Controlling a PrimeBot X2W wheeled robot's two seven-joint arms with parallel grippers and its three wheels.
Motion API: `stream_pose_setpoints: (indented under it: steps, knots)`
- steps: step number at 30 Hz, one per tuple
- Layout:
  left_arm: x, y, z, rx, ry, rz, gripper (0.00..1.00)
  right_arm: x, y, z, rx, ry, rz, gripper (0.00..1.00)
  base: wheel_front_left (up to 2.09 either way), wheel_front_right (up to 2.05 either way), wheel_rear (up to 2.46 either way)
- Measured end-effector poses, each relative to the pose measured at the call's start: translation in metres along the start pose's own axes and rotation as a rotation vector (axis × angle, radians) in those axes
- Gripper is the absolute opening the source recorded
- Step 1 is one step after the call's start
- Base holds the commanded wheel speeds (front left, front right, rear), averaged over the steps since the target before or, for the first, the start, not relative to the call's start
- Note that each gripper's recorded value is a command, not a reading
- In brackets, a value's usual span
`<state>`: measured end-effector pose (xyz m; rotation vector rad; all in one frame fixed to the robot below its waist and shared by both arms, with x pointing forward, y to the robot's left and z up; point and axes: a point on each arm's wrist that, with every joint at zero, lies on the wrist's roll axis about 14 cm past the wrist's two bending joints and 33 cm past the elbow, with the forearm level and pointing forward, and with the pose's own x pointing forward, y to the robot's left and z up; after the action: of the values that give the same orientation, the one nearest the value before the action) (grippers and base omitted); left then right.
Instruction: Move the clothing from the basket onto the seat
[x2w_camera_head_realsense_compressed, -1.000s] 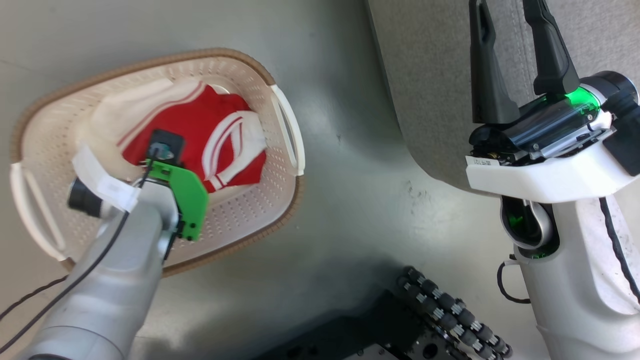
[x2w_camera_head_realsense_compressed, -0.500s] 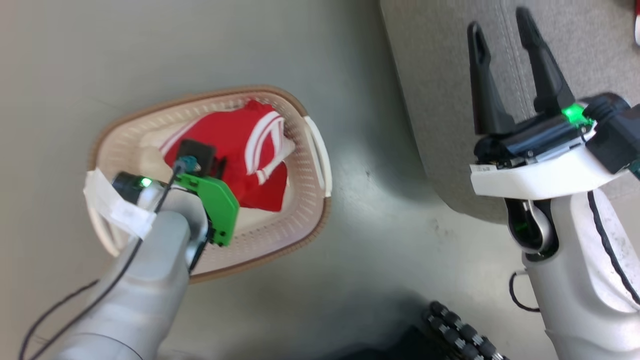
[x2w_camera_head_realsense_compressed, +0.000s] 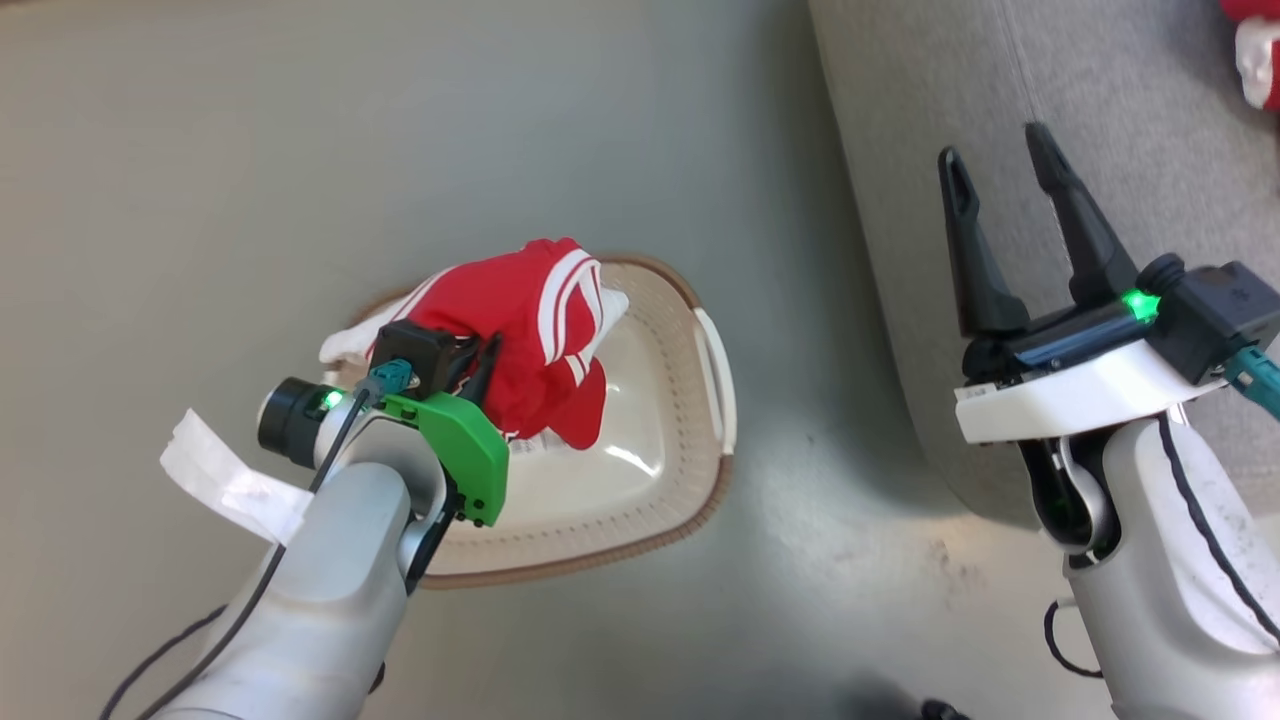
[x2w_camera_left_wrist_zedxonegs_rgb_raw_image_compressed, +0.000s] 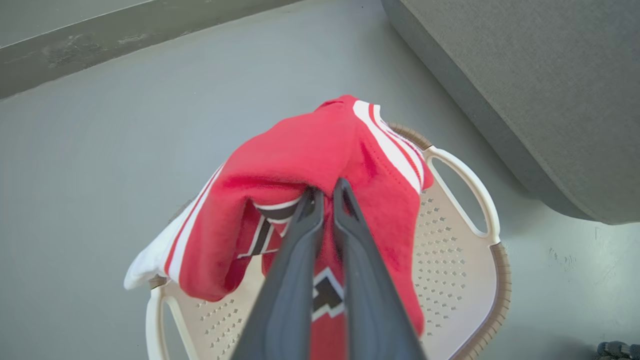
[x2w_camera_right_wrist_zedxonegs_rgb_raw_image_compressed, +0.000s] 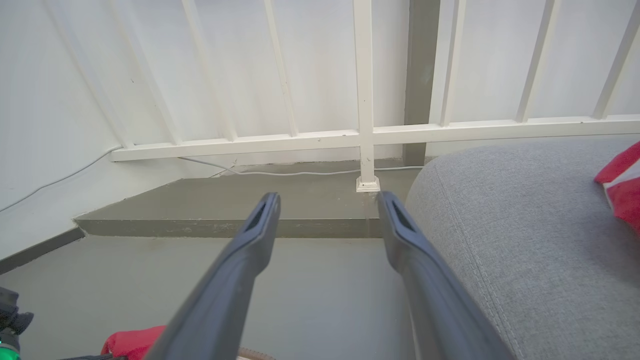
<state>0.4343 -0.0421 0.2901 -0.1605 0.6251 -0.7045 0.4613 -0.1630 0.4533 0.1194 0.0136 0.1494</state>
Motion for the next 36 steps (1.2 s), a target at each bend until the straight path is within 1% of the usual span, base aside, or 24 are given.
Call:
stream_pose_setpoints:
  steps: [4,8,14,22,27,34,36]
  knots:
    - [-0.016,-0.003,0.023,0.003,-0.069,0.012,0.00,-0.004,0.013,0.006,0.013,-0.009,0.029,1.00,0.00,0.00,0.00]
    - [-0.034,-0.006,0.039,-0.029,-0.124,0.031,0.00,-0.009,0.026,0.013,0.023,-0.021,0.059,1.00,0.00,0.00,0.00]
    - [-0.060,-0.022,0.077,-0.019,-0.251,0.023,0.00,-0.024,0.040,0.019,0.041,-0.021,0.086,1.00,0.00,0.00,0.00]
    - [-0.097,-0.050,0.126,0.003,-0.423,-0.008,0.00,-0.046,0.061,0.028,0.061,-0.024,0.135,1.00,0.00,0.00,0.00]
    - [-0.127,-0.075,0.160,0.029,-0.553,-0.043,0.00,-0.059,0.078,0.039,0.080,-0.038,0.170,1.00,0.00,0.00,0.00]
    - [-0.157,-0.103,0.185,0.064,-0.664,-0.096,0.00,-0.075,0.089,0.047,0.083,-0.045,0.194,1.00,0.00,0.00,0.00]
    - [-0.160,-0.106,0.187,0.069,-0.676,-0.102,0.00,-0.078,0.089,0.047,0.087,-0.045,0.194,1.00,0.00,0.00,0.00]
